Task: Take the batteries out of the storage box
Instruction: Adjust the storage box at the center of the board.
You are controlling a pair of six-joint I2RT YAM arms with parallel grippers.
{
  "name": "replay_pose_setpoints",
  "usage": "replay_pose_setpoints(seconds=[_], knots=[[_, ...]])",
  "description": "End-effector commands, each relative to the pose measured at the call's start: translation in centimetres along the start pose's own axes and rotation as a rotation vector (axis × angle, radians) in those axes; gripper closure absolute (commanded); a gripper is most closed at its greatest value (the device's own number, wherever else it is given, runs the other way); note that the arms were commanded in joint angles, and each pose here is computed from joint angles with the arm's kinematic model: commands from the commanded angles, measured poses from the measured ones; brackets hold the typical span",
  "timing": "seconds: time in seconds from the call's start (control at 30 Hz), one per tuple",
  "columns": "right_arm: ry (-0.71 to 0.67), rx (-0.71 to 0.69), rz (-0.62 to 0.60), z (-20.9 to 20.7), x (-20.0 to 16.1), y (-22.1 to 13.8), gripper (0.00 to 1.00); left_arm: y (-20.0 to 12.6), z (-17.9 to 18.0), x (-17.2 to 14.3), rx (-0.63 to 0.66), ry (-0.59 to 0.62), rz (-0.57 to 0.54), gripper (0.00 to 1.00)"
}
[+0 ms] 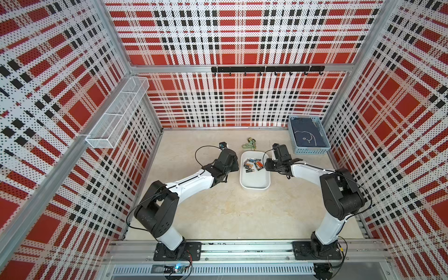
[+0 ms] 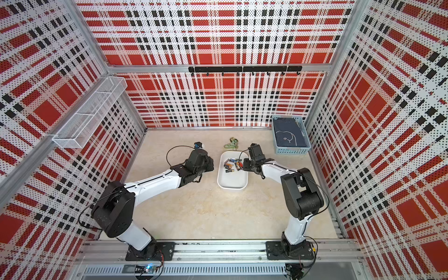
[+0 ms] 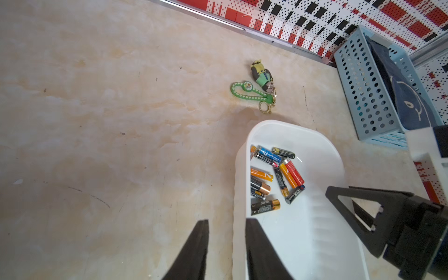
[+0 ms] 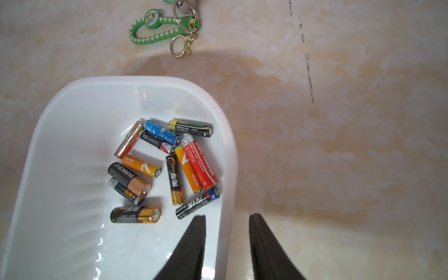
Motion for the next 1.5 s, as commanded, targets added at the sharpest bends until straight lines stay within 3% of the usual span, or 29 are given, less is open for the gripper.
replay_pose_setpoints(seconds=[0.0,0.77,1.47], knots=[[0.005,-0.006,-0.002,0.4,0.1,0.3,0.67,0.0,-0.6,0.8,0.002,0.009,-0.027,0.68],[0.006,0.01,0.022,1.3,-0.1,1.1,0.86,0.8,-1.8,0.1,0.043,0.059,-0.002,0.69],[0.098,-0.02,0.02,1.4,-0.7,0.5,0.86,0.5,-3.2,0.7,0.062,0.113,-0.022,0.69]])
Point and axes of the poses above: each gripper's point midway between its finger pads, its own y axis out along the fingers, its own z axis along the line the jaws close on, x = y × z, the point moved 8 cm from there along -y, back along the fingers, and after that the axes turned 12 degrees about y, right-handed, at the moved point
